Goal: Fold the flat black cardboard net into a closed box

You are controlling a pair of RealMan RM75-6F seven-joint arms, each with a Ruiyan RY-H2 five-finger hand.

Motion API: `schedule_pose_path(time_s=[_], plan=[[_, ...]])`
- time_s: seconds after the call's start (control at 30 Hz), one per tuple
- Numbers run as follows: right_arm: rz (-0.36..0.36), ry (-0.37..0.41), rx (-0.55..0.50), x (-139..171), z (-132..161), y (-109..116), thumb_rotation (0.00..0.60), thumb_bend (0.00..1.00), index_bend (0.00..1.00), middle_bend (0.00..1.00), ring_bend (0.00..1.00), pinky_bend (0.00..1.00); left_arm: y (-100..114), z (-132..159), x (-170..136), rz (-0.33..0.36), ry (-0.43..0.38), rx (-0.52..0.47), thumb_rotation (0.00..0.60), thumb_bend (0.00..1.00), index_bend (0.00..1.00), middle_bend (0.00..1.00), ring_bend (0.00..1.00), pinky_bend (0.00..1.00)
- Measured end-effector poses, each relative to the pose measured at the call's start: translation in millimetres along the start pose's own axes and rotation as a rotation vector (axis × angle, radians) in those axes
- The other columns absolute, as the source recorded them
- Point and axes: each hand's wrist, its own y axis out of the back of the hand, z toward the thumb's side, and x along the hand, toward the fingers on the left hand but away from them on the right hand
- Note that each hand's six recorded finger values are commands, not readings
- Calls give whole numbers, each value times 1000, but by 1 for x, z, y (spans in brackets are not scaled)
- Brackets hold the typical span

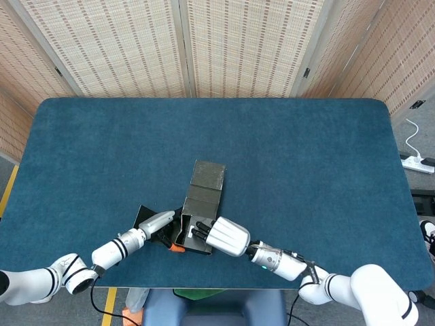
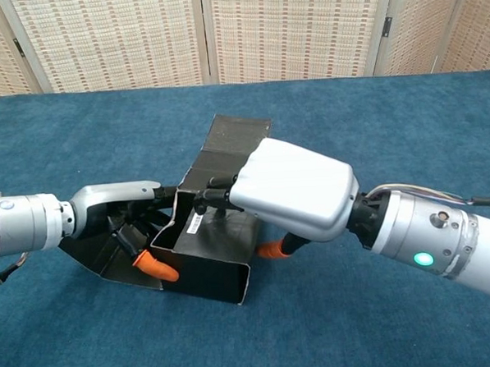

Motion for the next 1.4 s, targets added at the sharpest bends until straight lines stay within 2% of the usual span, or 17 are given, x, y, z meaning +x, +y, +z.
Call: schedule_pose_path(time_s=[0.43, 0.83, 0.93, 1.13, 1.4], plan=[[-1, 20, -2, -8, 9, 1, 600, 120, 316, 383, 858, 990, -2, 2, 1, -3, 0, -5, 600, 174, 0, 30, 458, 682], [35, 43, 35, -3, 7, -5, 600, 120, 318, 393, 858, 990, -1, -1, 0, -2, 5, -21, 600, 175, 11, 59, 458, 679], [32, 42, 32, -2, 7, -4, 600, 121, 319, 394, 858, 990, -1, -1, 1, -1, 4, -23, 600, 175, 56, 95, 458, 679], [28, 29, 30, -2, 4, -2, 600, 120, 319, 393, 858, 990, 0, -3, 3, 23, 6, -34, 600, 183, 247, 252, 475, 683], [29, 11, 27, 0, -1, -1, 600, 121, 319, 393, 858, 990, -1, -6, 4, 50, 7, -34, 600, 185, 348, 355, 491, 685]])
